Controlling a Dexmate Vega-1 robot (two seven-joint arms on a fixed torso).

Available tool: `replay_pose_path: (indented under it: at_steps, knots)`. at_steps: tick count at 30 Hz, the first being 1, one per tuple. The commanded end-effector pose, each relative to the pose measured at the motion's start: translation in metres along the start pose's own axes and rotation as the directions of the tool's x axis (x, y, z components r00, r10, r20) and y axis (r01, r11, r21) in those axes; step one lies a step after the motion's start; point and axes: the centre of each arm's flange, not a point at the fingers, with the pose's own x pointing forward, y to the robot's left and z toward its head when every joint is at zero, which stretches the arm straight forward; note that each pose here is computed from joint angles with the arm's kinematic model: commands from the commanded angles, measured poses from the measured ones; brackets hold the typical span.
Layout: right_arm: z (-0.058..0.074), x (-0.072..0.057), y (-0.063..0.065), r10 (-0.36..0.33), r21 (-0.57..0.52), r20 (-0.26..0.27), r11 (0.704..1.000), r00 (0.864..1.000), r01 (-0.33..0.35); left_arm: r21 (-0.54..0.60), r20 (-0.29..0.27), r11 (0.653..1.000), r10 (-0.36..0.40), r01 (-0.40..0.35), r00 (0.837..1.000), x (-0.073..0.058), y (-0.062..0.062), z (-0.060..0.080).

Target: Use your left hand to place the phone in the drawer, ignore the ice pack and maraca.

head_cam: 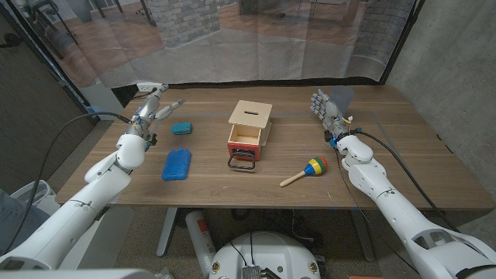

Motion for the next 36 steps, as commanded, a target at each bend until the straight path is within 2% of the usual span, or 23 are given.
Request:
replay_pose_path:
  at_steps: [1, 13, 19, 28, 36]
  knots:
    - [-0.001, 0.001, 0.001, 0.008, -0.002, 0.002, 1.000, 1.000, -0.008, 0.136, -0.013, 0.989, -0.060, 0.061, 0.998, 0.005, 0.001, 0.009]
    - [0.000, -0.001, -0.005, 0.002, -0.001, 0.006, 1.000, 1.000, -0.002, 0.226, -0.072, 0.962, -0.140, 0.153, 0.987, 0.011, 0.003, 0.019]
    - [-0.001, -0.001, -0.006, 0.008, 0.001, 0.002, 1.000, 1.000, -0.008, 0.249, -0.130, 0.944, -0.189, 0.216, 0.973, 0.016, 0.000, 0.021]
    - [0.000, 0.000, -0.003, 0.012, -0.003, -0.004, 1.000, 1.000, -0.012, 0.261, -0.147, 0.934, -0.210, 0.243, 0.966, 0.021, -0.004, 0.021]
    - [0.003, 0.001, -0.002, 0.010, 0.001, 0.001, 1.000, 1.000, -0.010, 0.301, -0.197, 0.904, -0.254, 0.305, 0.947, 0.027, -0.003, 0.025]
